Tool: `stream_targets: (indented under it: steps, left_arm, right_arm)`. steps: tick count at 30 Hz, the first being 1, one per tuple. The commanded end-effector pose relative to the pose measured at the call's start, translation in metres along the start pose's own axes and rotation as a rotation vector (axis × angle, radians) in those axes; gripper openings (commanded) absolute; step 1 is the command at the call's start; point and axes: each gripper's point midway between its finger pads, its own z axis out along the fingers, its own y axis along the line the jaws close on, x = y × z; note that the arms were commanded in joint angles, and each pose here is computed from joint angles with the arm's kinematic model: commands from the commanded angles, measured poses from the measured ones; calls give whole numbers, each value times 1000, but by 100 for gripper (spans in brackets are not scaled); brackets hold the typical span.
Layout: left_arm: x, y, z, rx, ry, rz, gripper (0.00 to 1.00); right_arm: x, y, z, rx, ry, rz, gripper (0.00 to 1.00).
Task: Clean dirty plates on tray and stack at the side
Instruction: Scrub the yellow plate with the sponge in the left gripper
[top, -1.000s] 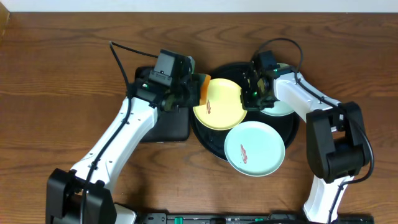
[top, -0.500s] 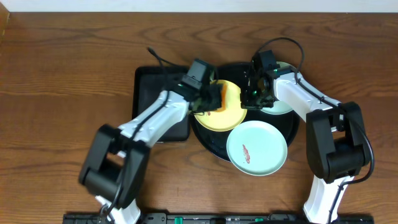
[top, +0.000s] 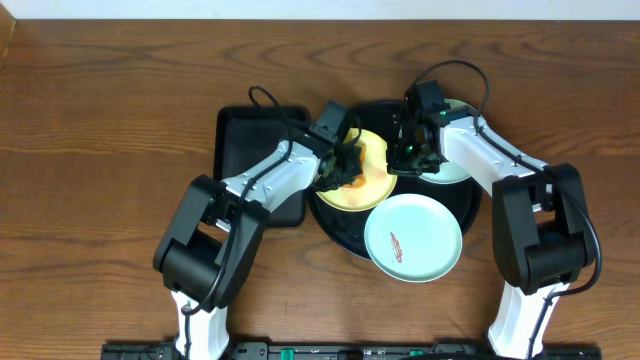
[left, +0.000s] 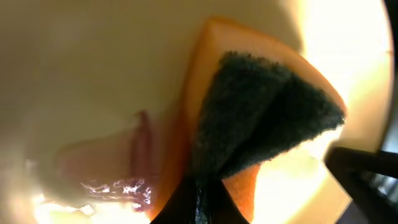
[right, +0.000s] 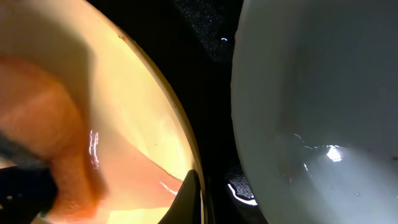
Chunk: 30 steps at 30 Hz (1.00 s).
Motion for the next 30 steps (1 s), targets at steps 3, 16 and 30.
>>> stream_targets:
  steps: [3, 16, 30]
  left_arm:
    - [-19, 91, -5, -455, -131, 49, 8]
    - [2, 56, 12, -261, 0, -50, 7]
    - [27, 3, 38, -18, 125, -8, 7]
  right_arm:
    - [6, 0, 10, 37, 21, -9, 1]
    - [8, -1, 10, 40, 31, 9, 1]
    - [9, -1, 10, 41, 35, 13, 1]
